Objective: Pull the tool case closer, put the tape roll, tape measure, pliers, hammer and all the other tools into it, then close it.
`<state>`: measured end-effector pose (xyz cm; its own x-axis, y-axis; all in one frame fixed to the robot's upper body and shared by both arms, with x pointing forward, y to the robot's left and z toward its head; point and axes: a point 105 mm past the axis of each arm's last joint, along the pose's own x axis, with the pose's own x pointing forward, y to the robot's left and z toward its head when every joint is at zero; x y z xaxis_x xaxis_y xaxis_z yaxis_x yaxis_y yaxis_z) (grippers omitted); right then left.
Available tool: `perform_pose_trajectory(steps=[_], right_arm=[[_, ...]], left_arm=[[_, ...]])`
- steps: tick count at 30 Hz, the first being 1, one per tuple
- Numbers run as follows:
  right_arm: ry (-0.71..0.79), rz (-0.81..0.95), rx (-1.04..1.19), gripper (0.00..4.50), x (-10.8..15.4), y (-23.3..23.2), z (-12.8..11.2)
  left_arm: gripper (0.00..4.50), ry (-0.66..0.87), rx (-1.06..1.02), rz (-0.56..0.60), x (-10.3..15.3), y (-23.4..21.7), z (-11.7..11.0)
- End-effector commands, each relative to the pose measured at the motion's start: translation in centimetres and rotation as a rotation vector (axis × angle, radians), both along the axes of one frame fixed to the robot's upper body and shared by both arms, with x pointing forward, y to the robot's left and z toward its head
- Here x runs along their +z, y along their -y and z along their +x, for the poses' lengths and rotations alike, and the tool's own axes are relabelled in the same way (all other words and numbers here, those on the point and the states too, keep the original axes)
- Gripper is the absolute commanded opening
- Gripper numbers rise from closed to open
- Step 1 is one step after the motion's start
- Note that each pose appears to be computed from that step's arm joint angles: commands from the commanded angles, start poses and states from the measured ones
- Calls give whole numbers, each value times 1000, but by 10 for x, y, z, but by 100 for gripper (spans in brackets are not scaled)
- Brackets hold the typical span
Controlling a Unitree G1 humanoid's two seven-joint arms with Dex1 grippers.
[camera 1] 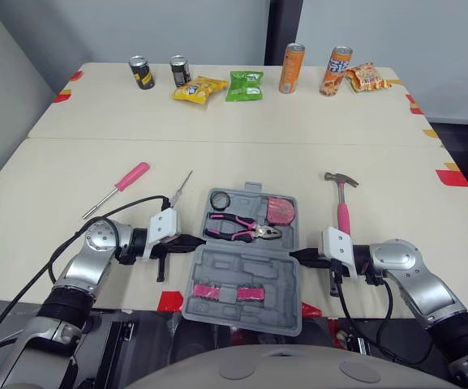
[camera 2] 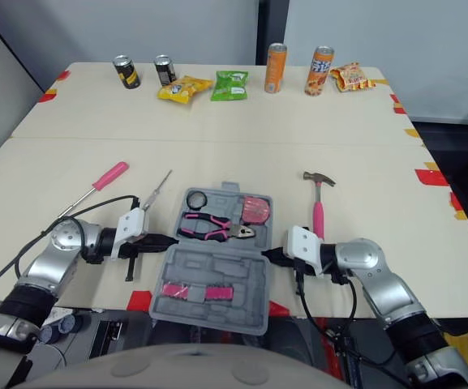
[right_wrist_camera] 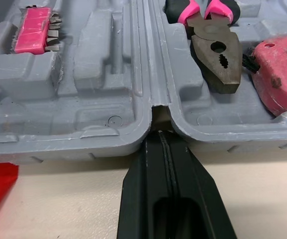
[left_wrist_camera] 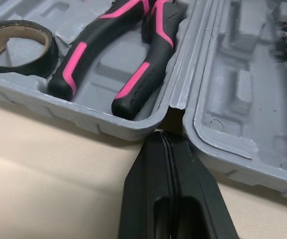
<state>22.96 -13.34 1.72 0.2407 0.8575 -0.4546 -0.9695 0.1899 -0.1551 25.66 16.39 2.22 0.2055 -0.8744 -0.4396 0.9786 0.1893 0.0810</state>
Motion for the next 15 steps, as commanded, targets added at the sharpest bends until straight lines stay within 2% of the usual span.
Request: perform_pose_trajectory(steps=[1, 15], right_arm=[[43, 4, -22, 5, 4, 0, 8], [85, -5, -84, 5, 4, 3, 24]], left_arm=[[0, 19, 8, 15, -1, 3, 6], [0, 71, 86, 20, 0, 5, 26]])
